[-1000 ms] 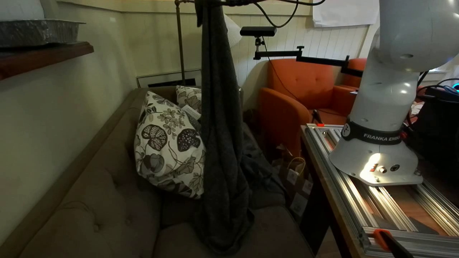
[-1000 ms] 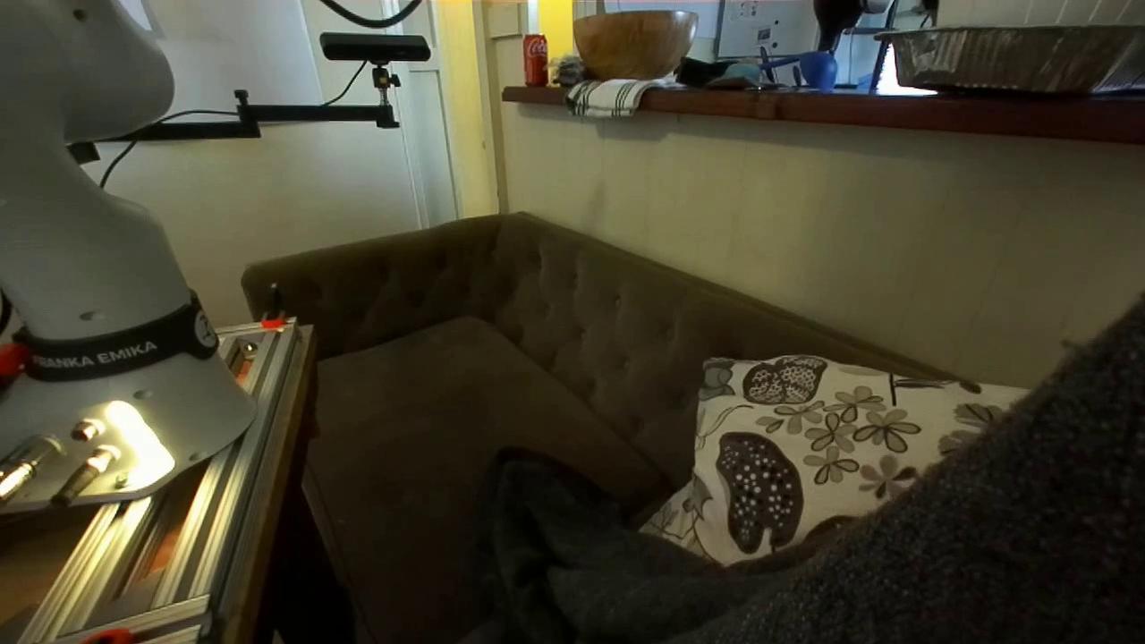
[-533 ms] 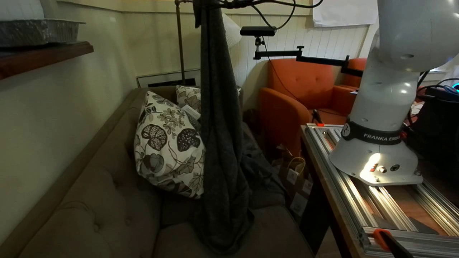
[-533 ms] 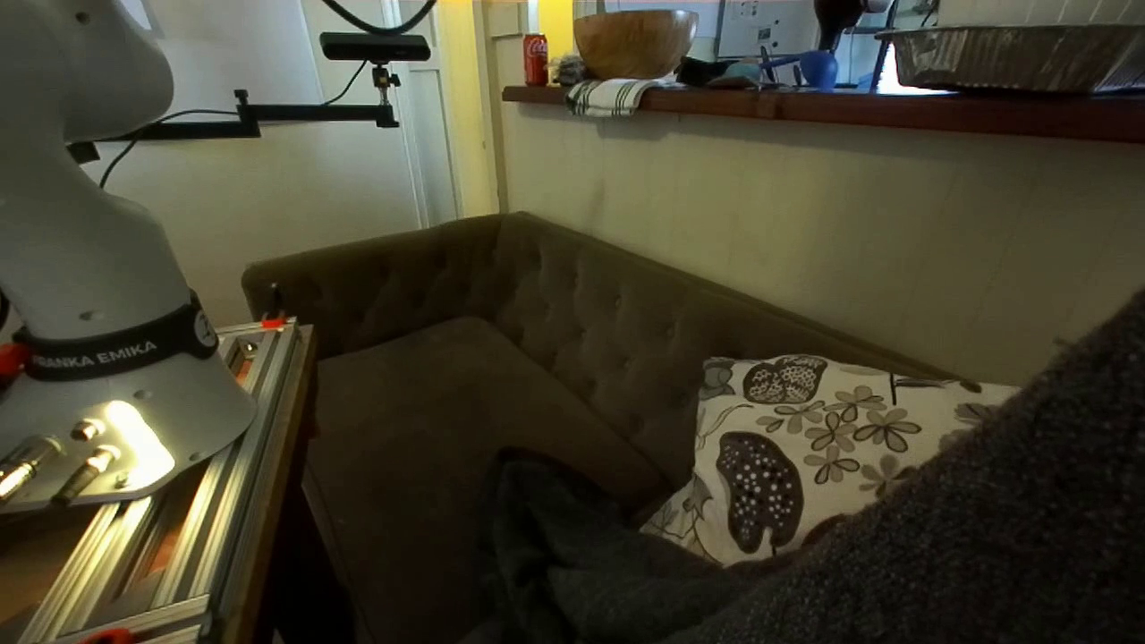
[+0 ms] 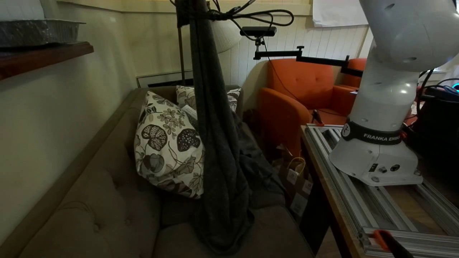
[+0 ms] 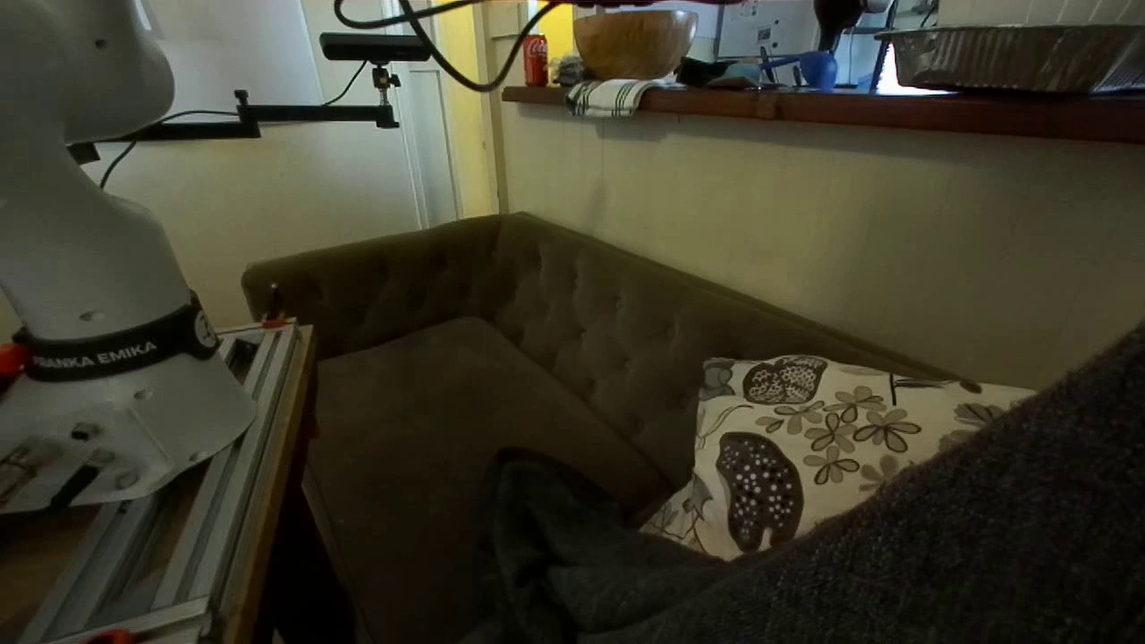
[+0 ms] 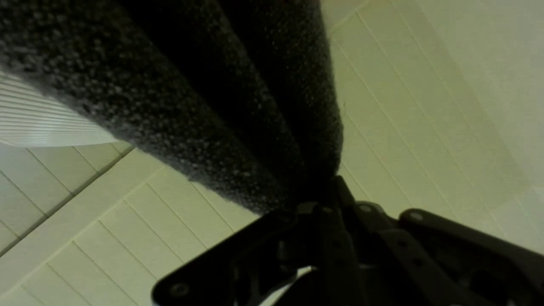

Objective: Move the blanket to the right

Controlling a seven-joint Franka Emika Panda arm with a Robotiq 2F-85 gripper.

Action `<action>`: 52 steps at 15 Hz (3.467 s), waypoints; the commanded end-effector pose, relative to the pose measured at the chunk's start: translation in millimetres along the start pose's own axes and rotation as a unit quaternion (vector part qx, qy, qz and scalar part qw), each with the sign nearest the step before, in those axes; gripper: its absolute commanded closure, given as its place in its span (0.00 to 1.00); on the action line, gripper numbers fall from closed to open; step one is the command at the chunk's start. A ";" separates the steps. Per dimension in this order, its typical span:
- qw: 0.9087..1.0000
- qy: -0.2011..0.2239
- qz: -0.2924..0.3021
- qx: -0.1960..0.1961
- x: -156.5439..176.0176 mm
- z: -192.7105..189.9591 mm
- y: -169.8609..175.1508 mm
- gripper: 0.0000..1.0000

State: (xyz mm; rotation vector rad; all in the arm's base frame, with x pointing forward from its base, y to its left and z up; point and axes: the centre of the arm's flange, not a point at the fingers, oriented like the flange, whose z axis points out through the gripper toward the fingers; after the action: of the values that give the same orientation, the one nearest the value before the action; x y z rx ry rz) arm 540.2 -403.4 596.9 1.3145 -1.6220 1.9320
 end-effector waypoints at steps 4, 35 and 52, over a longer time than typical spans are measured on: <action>1.000 0.001 0.010 -0.007 -16.2 18.5 5.2 0.98; 0.972 -0.231 0.027 0.046 -95.2 96.5 77.6 0.98; 0.922 -0.328 -0.120 0.169 -133.0 192.9 0.1 0.99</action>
State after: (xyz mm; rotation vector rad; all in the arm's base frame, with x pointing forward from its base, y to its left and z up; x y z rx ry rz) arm 650.8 -498.8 472.8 2.5243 -1.2855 1.7070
